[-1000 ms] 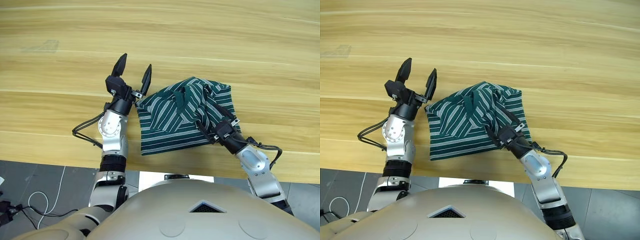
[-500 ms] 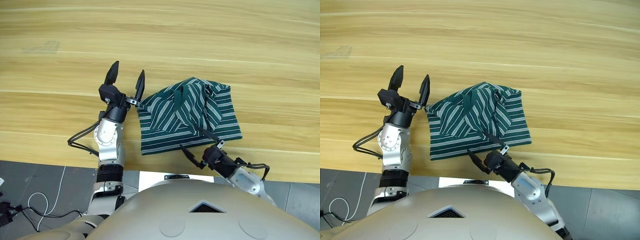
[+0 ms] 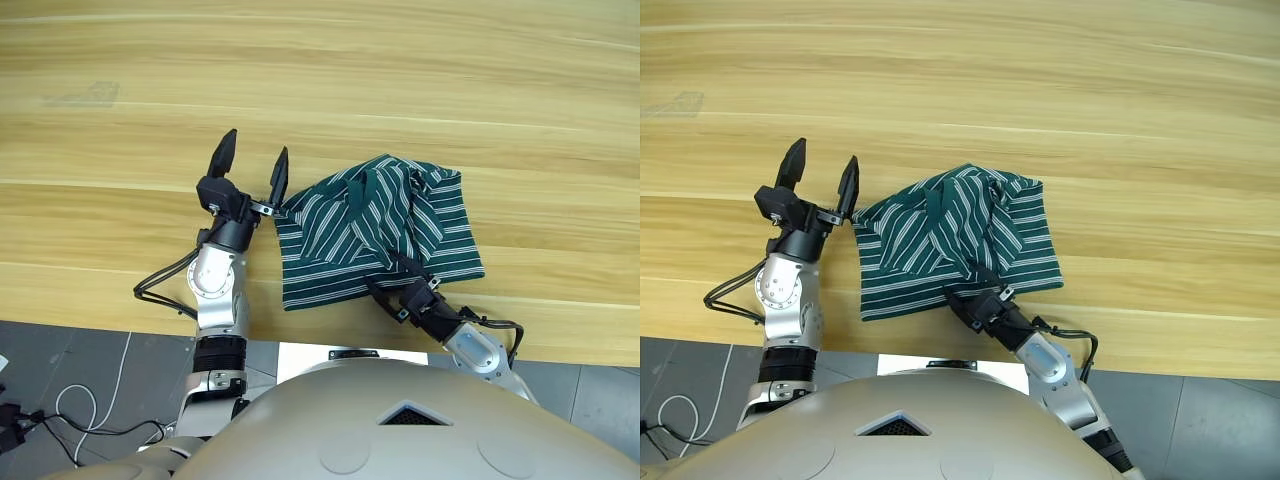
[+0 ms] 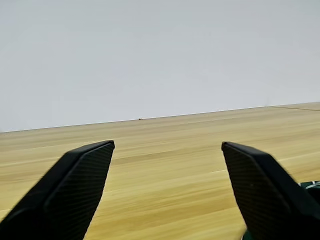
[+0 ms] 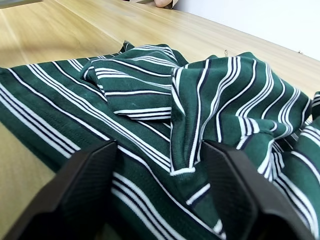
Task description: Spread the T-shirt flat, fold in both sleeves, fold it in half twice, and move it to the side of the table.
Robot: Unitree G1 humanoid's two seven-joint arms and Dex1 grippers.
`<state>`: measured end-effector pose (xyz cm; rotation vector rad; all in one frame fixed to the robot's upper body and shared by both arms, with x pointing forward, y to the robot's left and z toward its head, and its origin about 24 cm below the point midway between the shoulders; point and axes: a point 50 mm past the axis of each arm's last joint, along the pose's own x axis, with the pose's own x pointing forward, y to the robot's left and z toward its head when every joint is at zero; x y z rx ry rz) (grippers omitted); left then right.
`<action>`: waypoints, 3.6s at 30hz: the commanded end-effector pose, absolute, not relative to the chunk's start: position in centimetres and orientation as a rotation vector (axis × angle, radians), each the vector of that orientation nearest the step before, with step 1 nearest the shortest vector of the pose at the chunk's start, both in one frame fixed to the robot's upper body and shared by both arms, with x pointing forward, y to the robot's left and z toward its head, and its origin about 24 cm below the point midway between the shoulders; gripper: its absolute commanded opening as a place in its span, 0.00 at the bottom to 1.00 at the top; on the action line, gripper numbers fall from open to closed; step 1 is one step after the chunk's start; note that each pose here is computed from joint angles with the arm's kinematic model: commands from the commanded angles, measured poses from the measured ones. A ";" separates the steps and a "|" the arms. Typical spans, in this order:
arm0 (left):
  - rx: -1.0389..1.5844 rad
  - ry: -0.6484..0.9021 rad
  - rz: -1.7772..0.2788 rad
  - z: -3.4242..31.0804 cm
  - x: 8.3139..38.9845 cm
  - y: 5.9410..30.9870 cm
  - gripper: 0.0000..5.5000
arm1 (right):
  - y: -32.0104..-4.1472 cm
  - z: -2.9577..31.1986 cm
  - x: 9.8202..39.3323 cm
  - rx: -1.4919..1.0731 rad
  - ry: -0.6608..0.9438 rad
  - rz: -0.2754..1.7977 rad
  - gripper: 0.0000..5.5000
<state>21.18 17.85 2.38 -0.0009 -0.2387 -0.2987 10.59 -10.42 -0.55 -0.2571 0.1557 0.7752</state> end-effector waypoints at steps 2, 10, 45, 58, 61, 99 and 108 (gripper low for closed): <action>-0.008 -0.240 -0.298 2.4 21.0 17.8 0.73 | -10.8 0.2 11.6 -0.247 0.113 0.753 0.38; -0.010 -0.240 -0.299 2.3 20.9 17.7 0.73 | -10.5 0.9 11.7 -0.247 0.074 0.795 0.13; -0.014 -0.256 -0.316 2.6 20.6 17.1 0.73 | -10.9 1.2 10.8 -0.284 0.046 0.871 0.41; -0.028 -0.278 -0.335 3.0 20.5 16.3 0.73 | -10.9 -0.6 13.2 -0.313 0.089 0.798 0.41; -0.030 -0.284 -0.340 3.1 20.6 16.1 0.73 | -10.9 -1.0 13.1 -0.318 0.105 0.797 0.41; 0.248 -0.024 -0.700 0.4 18.2 16.2 0.73 | -15.9 7.3 22.7 -0.324 -0.236 0.507 0.01; 0.210 0.007 -0.739 -0.8 18.2 14.4 0.73 | -17.2 9.2 26.5 -0.284 -0.287 0.429 0.01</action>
